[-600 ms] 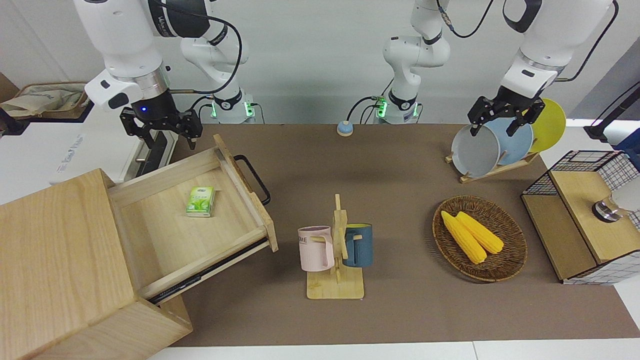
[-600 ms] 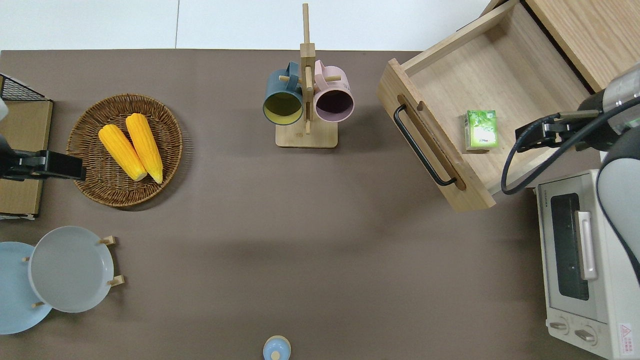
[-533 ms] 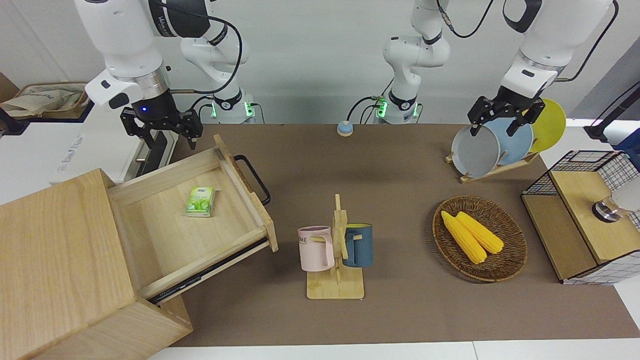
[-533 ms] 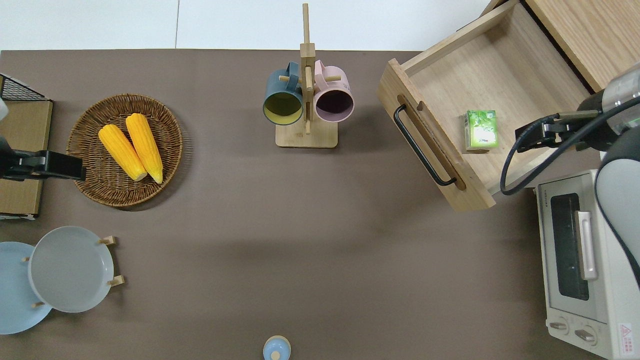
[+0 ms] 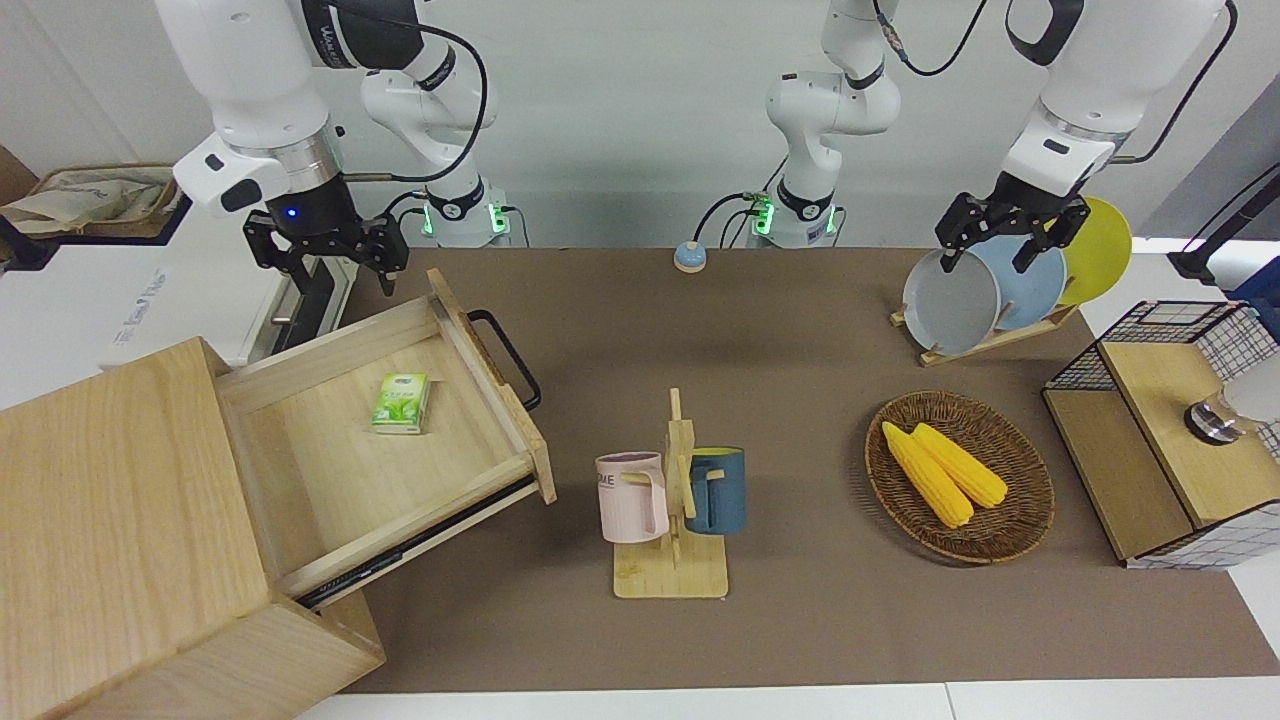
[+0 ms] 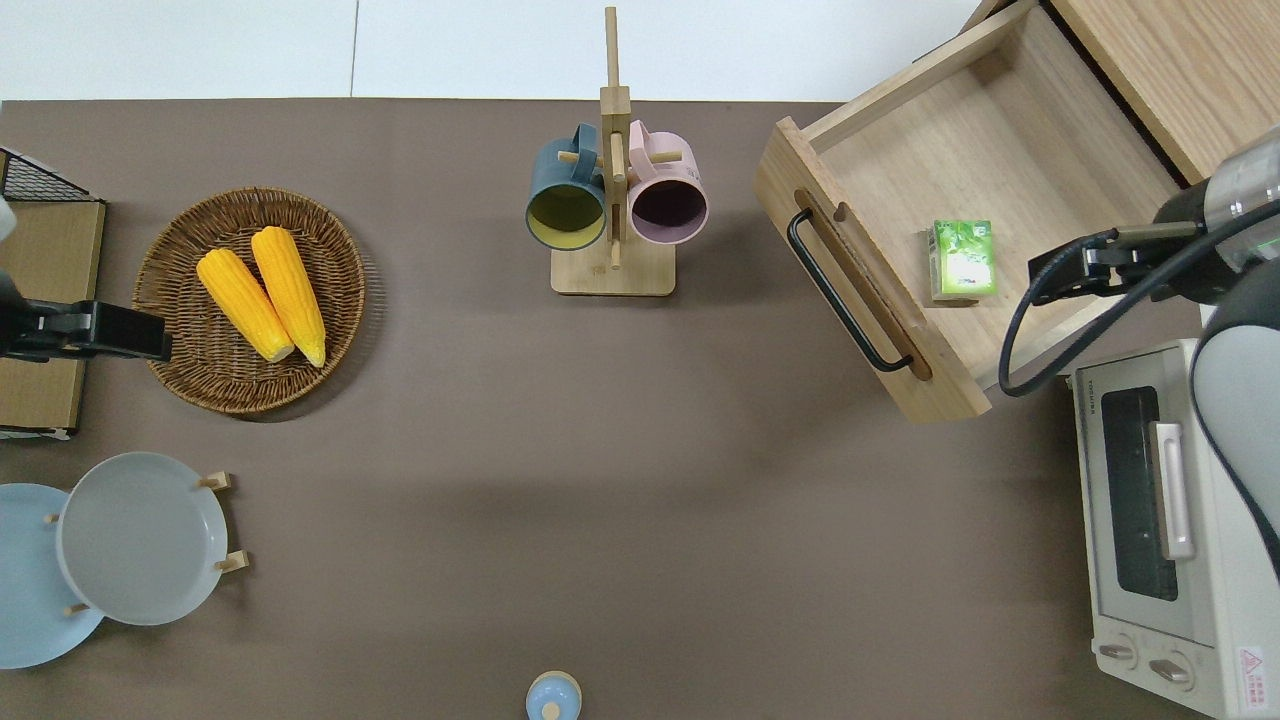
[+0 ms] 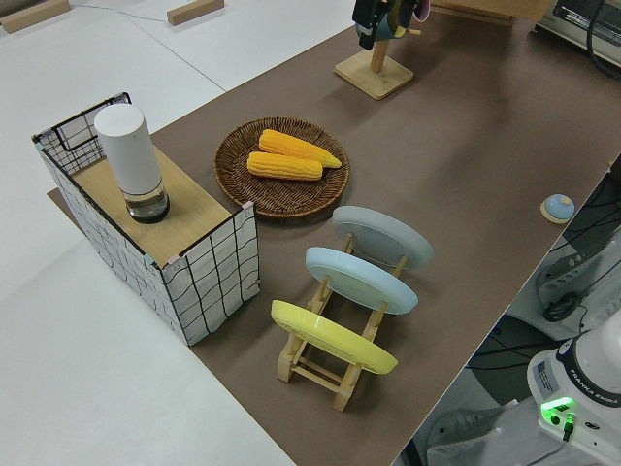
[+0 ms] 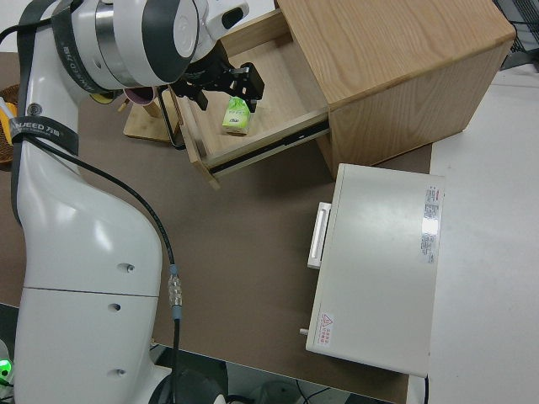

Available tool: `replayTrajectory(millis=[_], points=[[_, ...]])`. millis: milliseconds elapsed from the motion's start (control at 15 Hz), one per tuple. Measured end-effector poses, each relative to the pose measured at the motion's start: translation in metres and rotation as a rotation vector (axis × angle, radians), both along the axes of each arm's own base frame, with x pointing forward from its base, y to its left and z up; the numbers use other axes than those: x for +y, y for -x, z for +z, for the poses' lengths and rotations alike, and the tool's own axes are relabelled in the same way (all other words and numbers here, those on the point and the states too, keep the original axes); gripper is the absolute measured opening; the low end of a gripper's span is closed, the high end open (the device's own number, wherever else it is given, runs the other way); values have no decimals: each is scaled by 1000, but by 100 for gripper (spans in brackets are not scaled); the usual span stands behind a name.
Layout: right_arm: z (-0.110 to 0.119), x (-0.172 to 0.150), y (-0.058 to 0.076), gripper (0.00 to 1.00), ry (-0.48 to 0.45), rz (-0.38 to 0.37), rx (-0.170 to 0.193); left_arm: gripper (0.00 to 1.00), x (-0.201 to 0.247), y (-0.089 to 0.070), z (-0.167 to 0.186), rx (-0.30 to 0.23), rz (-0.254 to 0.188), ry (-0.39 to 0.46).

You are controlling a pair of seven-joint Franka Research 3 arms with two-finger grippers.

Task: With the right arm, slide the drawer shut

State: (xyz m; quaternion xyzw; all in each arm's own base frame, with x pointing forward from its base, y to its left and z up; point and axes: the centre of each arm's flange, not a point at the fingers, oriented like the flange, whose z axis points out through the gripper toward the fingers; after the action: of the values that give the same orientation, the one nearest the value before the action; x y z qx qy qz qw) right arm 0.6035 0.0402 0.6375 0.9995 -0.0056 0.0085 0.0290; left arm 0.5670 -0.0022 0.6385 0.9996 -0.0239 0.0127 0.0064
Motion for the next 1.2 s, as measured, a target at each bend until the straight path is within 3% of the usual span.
replayTrajectory(millis=[267, 733, 1200], points=[[10, 4, 10, 99, 5, 6, -11, 100, 0, 0, 0, 0, 0, 0], [13, 19, 48, 99, -4, 24, 12, 100, 0, 0, 0, 0, 0, 0], [13, 7, 52, 98, -49, 43, 21, 100, 0, 0, 0, 0, 0, 0]])
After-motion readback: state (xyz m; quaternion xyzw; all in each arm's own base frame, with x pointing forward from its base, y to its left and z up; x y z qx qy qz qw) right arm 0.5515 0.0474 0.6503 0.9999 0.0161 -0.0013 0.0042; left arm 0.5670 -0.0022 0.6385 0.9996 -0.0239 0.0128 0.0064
